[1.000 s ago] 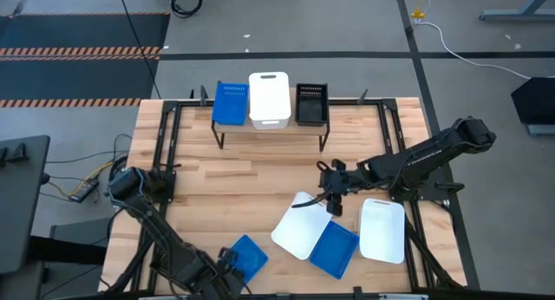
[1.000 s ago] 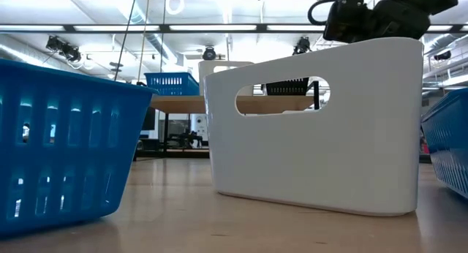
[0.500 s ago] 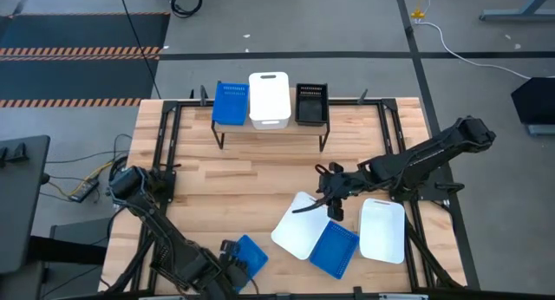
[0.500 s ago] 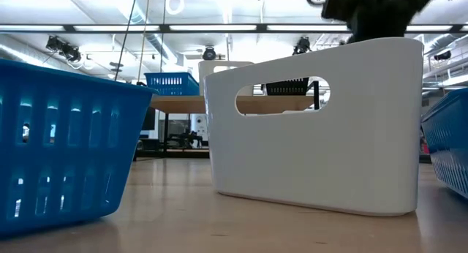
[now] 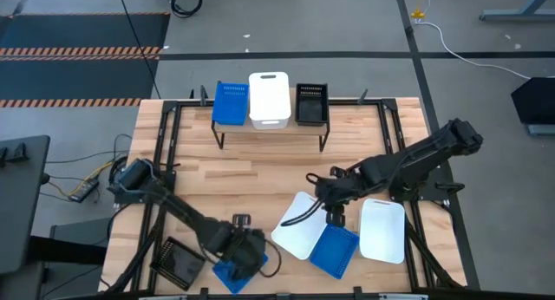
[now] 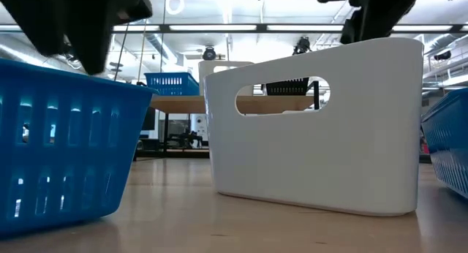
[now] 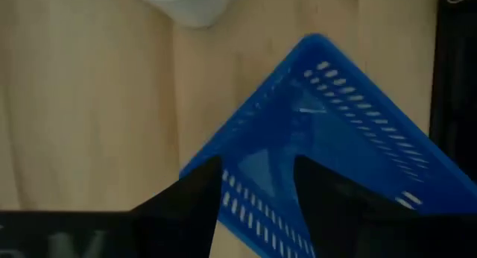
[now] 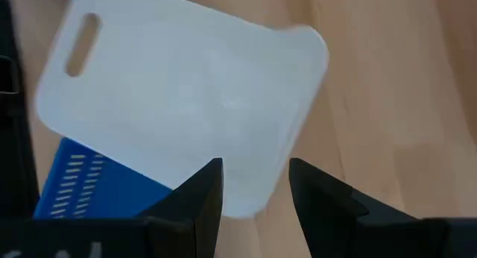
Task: Stack baskets on shelf by color
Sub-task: Stack the center white bin into the white bin on the shelf
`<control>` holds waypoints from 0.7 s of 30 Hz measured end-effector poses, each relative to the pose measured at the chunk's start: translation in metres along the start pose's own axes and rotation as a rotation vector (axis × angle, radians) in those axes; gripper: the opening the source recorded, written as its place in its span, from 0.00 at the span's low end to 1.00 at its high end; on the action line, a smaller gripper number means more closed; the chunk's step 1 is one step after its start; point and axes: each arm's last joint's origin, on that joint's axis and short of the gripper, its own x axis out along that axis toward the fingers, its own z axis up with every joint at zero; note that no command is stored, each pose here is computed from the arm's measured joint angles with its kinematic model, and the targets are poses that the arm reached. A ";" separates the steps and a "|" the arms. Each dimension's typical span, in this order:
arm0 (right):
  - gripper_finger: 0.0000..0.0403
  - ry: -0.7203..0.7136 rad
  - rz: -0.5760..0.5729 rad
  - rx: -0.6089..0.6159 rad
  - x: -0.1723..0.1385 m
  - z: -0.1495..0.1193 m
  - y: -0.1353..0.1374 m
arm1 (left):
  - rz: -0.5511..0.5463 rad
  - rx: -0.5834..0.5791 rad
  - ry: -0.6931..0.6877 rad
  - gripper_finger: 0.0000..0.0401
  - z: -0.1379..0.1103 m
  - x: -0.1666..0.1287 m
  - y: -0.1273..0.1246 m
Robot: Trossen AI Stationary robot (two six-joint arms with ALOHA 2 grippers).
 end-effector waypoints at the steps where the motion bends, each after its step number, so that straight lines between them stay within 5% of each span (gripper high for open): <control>1: 0.40 0.028 -0.018 0.013 0.000 -0.001 0.002 | -0.016 -0.009 0.008 0.45 0.000 -0.001 0.000; 7: 0.40 0.160 -0.116 0.023 0.011 -0.016 0.016 | -0.033 0.019 0.001 0.45 -0.010 -0.005 -0.016; 21: 0.40 0.152 -0.169 0.103 0.041 -0.005 0.013 | 0.027 0.050 -0.064 0.44 -0.017 -0.007 -0.028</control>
